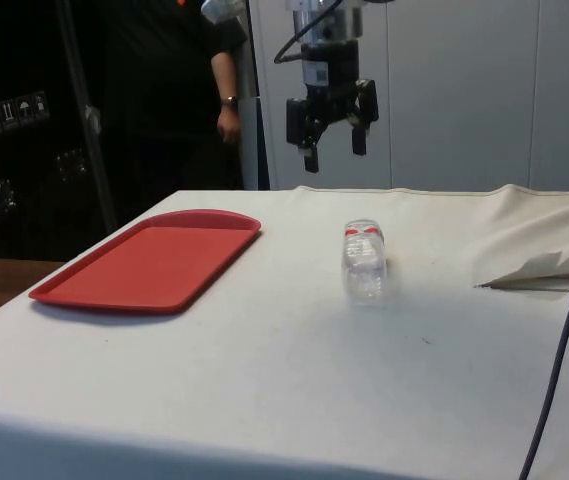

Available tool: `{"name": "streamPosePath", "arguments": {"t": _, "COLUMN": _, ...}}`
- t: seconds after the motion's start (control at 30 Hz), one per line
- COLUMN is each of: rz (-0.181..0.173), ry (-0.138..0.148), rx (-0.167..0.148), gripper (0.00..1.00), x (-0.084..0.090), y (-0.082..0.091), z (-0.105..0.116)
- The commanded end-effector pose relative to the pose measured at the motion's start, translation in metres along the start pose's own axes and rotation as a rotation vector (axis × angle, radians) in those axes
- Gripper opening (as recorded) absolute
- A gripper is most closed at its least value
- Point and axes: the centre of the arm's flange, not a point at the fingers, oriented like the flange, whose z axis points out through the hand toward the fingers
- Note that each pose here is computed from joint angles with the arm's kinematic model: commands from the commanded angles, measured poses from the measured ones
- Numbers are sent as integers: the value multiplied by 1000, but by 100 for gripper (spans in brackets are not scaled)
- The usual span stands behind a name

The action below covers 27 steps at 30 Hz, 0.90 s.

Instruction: Place the bottle upright on the tray.

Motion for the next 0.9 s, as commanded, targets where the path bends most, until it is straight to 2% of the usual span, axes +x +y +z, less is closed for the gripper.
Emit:
{"name": "streamPosePath", "arguments": {"t": 0.0, "rz": 13, "ry": 8, "rx": 12, "gripper": 100, "x": 0, "y": 0, "z": 1}}
{"name": "streamPosePath", "arguments": {"t": 0.2, "rz": 38, "ry": 10, "rx": 18, "gripper": 100, "x": -4, "y": 3, "z": 5}}
{"name": "streamPosePath", "arguments": {"t": 0.23, "rz": 34, "ry": 1, "rx": 9, "gripper": 100, "x": -4, "y": 2, "z": 6}}
{"name": "streamPosePath", "arguments": {"t": 0.27, "rz": 44, "ry": 9, "rx": 17, "gripper": 100, "x": -5, "y": 3, "z": 6}}
{"name": "streamPosePath", "arguments": {"t": 0.5, "rz": 71, "ry": 7, "rx": 16, "gripper": 100, "x": -10, "y": 6, "z": 12}}
{"name": "streamPosePath", "arguments": {"t": 0.53, "rz": 61, "ry": -3, "rx": 10, "gripper": 100, "x": -9, "y": 5, "z": 12}}
{"name": "streamPosePath", "arguments": {"t": 0.57, "rz": 78, "ry": 7, "rx": 17, "gripper": 100, "x": -11, "y": 7, "z": 14}}
{"name": "streamPosePath", "arguments": {"t": 0.8, "rz": 108, "ry": 7, "rx": 22, "gripper": 100, "x": -16, "y": 10, "z": 21}}
{"name": "streamPosePath", "arguments": {"t": 0.83, "rz": 98, "ry": -3, "rx": 16, "gripper": 100, "x": -16, "y": 9, "z": 21}}
{"name": "streamPosePath", "arguments": {"t": 0.87, "rz": 110, "ry": 6, "rx": 22, "gripper": 100, "x": -18, "y": 11, "z": 22}}
